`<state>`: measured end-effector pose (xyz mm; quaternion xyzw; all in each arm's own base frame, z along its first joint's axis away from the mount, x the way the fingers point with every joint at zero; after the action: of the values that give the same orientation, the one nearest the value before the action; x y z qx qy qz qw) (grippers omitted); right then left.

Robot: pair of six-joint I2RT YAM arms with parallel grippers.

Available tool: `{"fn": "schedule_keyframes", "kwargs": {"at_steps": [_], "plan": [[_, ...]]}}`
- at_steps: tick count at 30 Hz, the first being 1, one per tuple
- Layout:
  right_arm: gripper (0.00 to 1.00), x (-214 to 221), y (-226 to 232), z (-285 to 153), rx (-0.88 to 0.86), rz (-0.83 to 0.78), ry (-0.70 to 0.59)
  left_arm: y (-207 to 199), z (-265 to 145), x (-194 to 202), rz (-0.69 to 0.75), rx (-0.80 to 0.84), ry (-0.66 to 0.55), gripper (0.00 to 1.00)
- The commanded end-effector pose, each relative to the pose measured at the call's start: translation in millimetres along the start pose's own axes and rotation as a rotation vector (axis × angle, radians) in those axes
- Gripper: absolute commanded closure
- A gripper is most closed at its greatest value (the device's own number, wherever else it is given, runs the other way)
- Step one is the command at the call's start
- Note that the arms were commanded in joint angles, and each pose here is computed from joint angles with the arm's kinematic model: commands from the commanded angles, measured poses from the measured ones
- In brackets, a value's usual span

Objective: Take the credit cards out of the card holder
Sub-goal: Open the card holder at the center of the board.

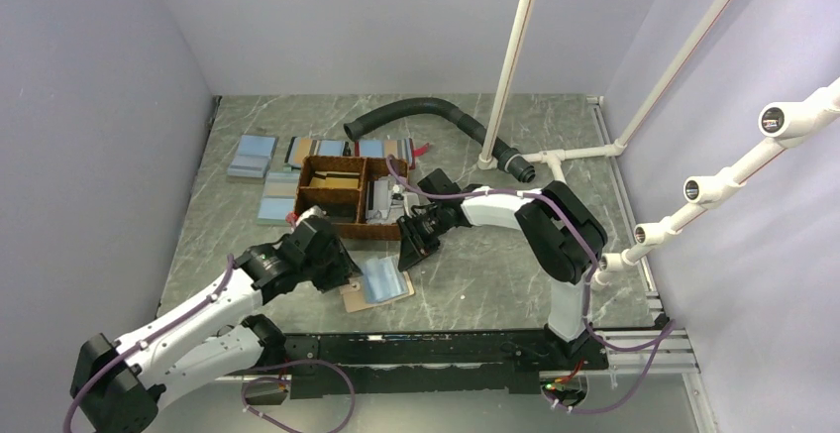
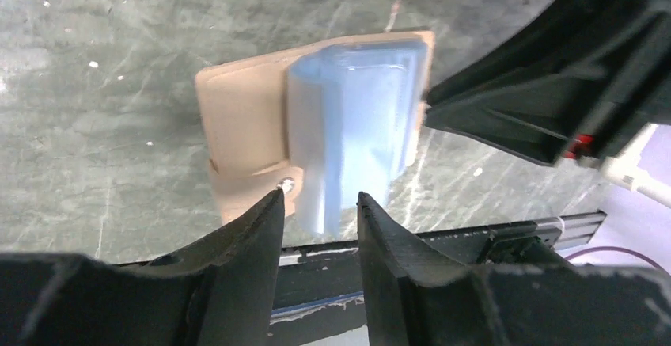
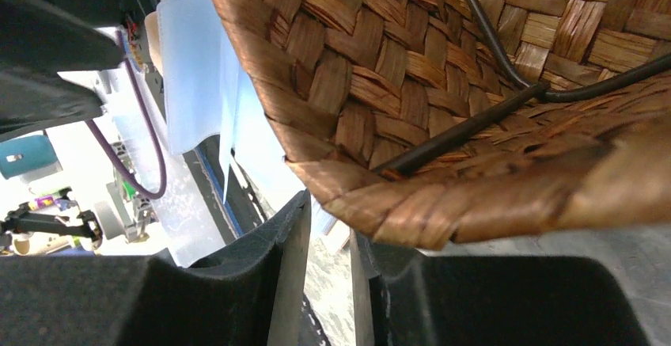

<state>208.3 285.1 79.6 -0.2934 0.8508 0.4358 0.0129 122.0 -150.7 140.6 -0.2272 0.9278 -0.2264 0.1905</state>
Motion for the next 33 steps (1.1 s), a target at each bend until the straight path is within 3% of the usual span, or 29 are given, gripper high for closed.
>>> {"fn": "schedule_keyframes", "kwargs": {"at_steps": [1, 4, 9, 19, 26, 33], "plan": [[0.73, -2, 7, -9, 0.042, -0.011, -0.018, -32, -25, -16, 0.107, 0.155, -0.064, 0.55], [0.73, -4, 13, -13, 0.033, -0.035, -0.029, -67, -33, -22, 0.168, 0.323, -0.058, 0.55], [0.73, -6, 21, -22, 0.035, -0.082, -0.057, -105, -18, -21, 0.195, 0.427, 0.03, 0.55], [0.73, -7, 8, -47, 0.111, -0.089, -0.14, -94, 45, -1, 0.163, 0.195, 0.144, 0.57], [0.73, -9, 2, -53, 0.118, -0.074, -0.159, -58, 63, 13, 0.152, -0.019, 0.199, 0.56], [0.73, -9, 1, -52, 0.111, -0.069, -0.156, -44, 59, 14, 0.166, -0.148, 0.179, 0.51]]}}
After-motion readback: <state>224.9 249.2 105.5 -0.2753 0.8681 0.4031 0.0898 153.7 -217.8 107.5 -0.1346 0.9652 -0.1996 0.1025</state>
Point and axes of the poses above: each gripper's point midway between its finger pads, its own z axis out along the fingers, its own y axis along the line the jaws close on, x = y × z, the point moved 7 cm from there along -z, back along the fingers, and after that the axes turned 1 degree about -z, right-handed, at the moved point
